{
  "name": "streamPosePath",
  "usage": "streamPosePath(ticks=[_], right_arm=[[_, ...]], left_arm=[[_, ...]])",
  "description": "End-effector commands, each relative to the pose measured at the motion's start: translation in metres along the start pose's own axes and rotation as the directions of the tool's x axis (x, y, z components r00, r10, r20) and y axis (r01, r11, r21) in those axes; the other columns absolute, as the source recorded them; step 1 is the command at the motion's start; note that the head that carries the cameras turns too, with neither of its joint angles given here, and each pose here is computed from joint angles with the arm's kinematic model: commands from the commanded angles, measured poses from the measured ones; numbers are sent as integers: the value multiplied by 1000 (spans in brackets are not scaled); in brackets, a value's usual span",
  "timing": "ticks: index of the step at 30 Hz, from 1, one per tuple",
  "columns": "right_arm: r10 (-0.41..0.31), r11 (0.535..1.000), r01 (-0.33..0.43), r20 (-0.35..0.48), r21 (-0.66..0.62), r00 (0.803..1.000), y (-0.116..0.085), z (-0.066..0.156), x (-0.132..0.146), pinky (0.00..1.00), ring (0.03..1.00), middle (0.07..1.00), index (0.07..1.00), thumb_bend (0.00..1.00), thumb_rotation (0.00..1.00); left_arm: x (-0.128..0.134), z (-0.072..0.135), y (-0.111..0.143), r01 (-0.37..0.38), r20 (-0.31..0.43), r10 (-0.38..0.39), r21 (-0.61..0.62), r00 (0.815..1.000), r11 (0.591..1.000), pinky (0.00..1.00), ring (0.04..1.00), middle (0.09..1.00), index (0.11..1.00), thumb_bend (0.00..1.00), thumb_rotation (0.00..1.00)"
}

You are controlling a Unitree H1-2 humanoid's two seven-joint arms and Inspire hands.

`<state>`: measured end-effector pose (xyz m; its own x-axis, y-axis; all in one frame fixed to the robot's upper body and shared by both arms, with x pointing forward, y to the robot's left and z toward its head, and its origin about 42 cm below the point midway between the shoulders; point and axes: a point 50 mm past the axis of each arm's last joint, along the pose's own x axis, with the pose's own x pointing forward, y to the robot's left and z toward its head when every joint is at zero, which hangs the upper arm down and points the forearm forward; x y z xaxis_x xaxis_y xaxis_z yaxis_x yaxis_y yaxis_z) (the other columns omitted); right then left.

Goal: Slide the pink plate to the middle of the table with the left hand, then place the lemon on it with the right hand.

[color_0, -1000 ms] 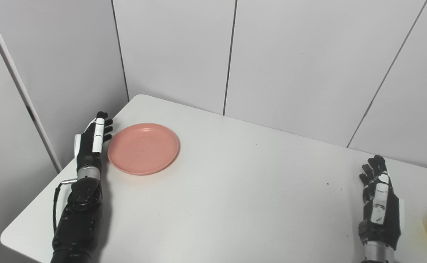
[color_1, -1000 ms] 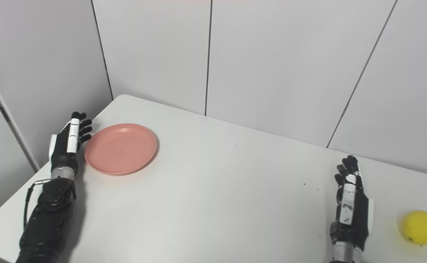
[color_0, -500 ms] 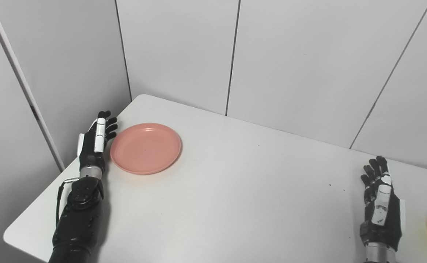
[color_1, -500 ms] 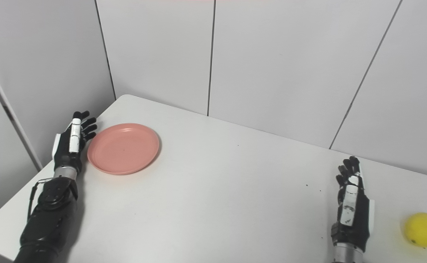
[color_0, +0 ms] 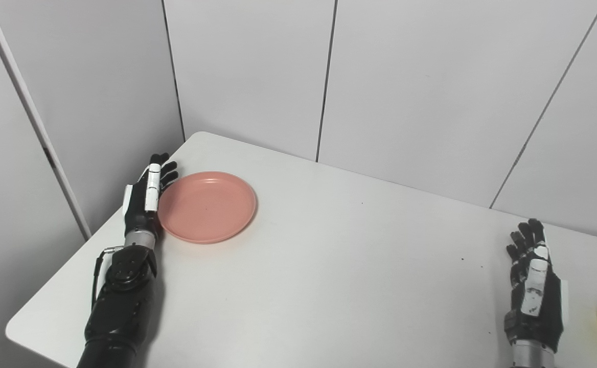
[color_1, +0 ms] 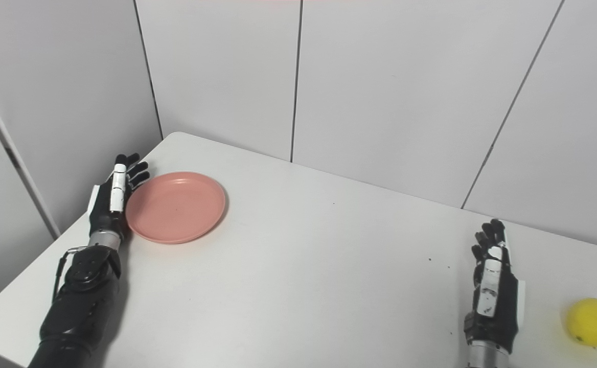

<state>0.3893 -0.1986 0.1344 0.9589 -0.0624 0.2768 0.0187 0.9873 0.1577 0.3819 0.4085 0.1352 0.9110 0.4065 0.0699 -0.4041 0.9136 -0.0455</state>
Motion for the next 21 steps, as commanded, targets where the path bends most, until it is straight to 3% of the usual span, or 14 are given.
streamPosePath(ticks=[1,6,21], right_arm=[[-14,1000,14,-43,4,999,-6,-15,-13,954,934,928,922,635,941],[-8,1000,7,-48,-6,999,-7,-15,-15,963,943,938,933,644,969],[-20,1000,20,-45,15,999,-5,-15,-15,957,935,929,923,641,933]], left_arm=[[10,13,-30,101,52,-101,-15,994,995,841,854,844,834,734,1000],[9,13,-43,134,52,-133,-1,990,991,841,852,853,844,748,1000],[3,14,-81,246,39,-246,8,968,969,821,836,833,823,700,1000]])
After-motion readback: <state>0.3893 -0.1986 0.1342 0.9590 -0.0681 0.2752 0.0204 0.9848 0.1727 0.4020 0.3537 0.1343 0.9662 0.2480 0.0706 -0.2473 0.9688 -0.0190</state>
